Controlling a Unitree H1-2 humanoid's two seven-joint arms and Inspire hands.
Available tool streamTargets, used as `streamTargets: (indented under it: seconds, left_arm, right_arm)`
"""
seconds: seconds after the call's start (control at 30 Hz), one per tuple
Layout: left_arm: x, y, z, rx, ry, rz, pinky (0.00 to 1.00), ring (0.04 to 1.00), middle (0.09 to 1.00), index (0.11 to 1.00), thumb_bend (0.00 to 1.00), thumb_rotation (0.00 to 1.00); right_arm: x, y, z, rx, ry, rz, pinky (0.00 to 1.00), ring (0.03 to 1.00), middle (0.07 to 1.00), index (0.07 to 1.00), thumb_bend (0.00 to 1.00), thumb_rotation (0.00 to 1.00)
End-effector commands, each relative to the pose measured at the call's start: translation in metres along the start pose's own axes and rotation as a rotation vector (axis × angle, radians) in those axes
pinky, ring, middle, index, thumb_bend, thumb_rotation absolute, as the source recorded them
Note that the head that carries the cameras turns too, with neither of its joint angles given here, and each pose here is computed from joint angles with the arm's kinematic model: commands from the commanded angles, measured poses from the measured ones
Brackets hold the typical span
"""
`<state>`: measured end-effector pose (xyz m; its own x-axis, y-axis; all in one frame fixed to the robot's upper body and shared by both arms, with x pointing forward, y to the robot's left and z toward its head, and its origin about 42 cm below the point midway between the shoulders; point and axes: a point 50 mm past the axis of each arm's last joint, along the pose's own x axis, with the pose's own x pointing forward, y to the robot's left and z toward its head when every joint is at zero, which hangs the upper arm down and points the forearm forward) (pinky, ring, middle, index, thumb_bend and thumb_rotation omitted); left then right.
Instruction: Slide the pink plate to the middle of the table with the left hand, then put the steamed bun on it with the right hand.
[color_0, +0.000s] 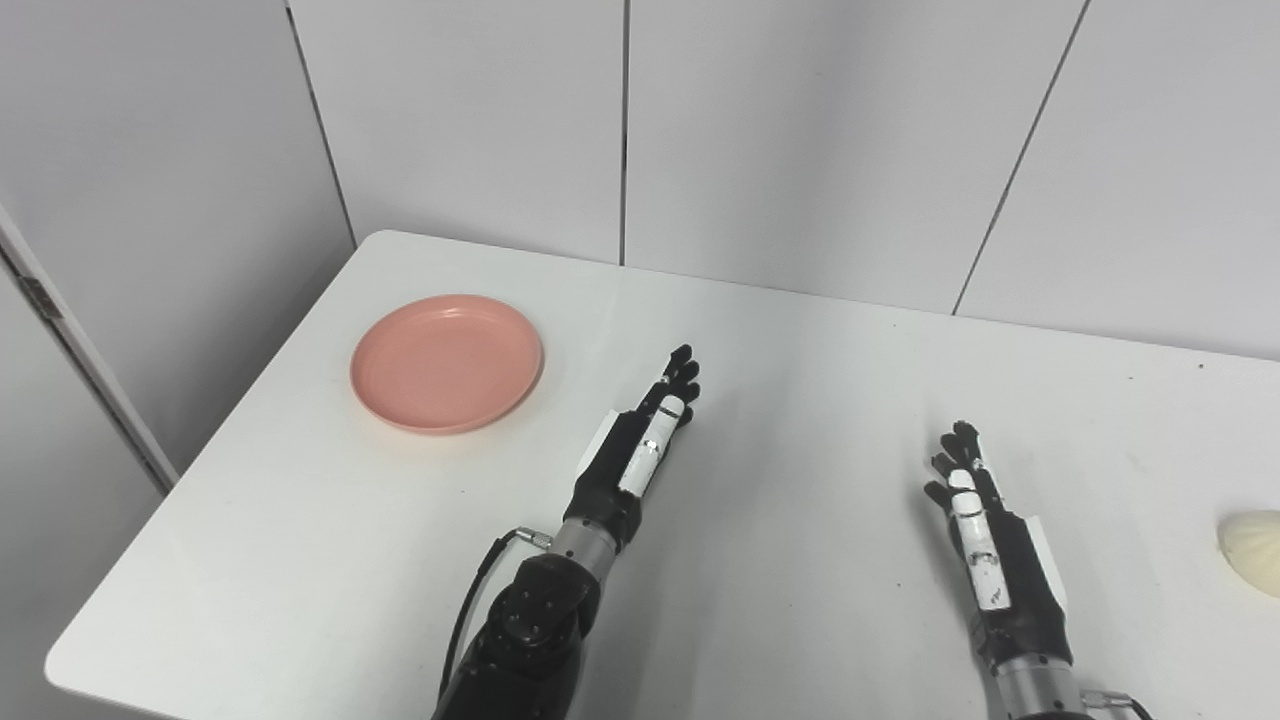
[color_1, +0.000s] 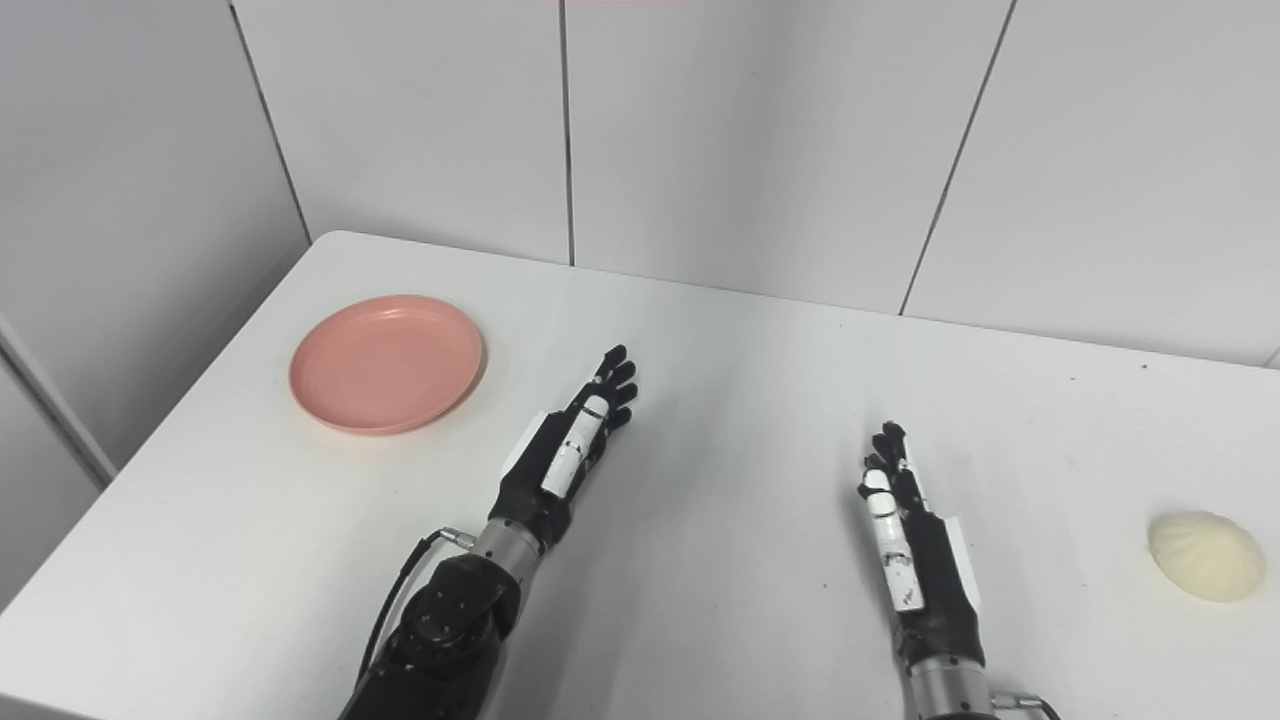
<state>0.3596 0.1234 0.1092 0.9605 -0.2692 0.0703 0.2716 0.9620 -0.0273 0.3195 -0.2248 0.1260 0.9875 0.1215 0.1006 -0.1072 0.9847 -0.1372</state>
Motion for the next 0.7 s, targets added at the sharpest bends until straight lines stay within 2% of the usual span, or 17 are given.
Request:
streamTargets:
  seconds: [0.0, 0.1, 0.33, 0.43, 0.67]
  left_arm:
    - [-0.03, -0.005, -0.04, -0.026, 0.121, 0.025, 0.97, 0.976, 0.986, 0.999, 0.36, 1.0]
    - [-0.029, -0.003, -0.035, -0.027, 0.103, 0.037, 0.97, 0.973, 0.983, 0.994, 0.35, 1.0]
    - [-0.023, 0.005, -0.004, -0.036, 0.021, 0.067, 0.99, 0.977, 0.987, 0.996, 0.38, 1.0]
    - [-0.021, 0.01, 0.015, -0.042, -0.023, 0.076, 1.0, 0.981, 0.991, 0.999, 0.38, 1.0]
    - [-0.017, 0.024, 0.061, -0.038, -0.144, 0.088, 0.94, 0.94, 0.959, 0.97, 0.43, 1.0]
  right_arm:
    - [-0.002, -0.003, 0.002, -0.006, -0.008, 0.0, 1.0, 0.97, 0.985, 1.0, 0.16, 1.0]
    - [-0.002, -0.003, 0.0, -0.005, -0.01, -0.001, 1.0, 0.972, 0.986, 1.0, 0.16, 1.0]
    - [0.0, -0.003, 0.001, -0.014, -0.007, -0.001, 1.0, 0.967, 0.983, 0.999, 0.14, 1.0]
    - [0.001, -0.003, 0.0, -0.018, -0.004, -0.002, 0.99, 0.965, 0.981, 0.997, 0.15, 1.0]
    - [0.004, -0.005, -0.004, -0.017, -0.001, -0.001, 0.99, 0.967, 0.983, 0.998, 0.14, 1.0]
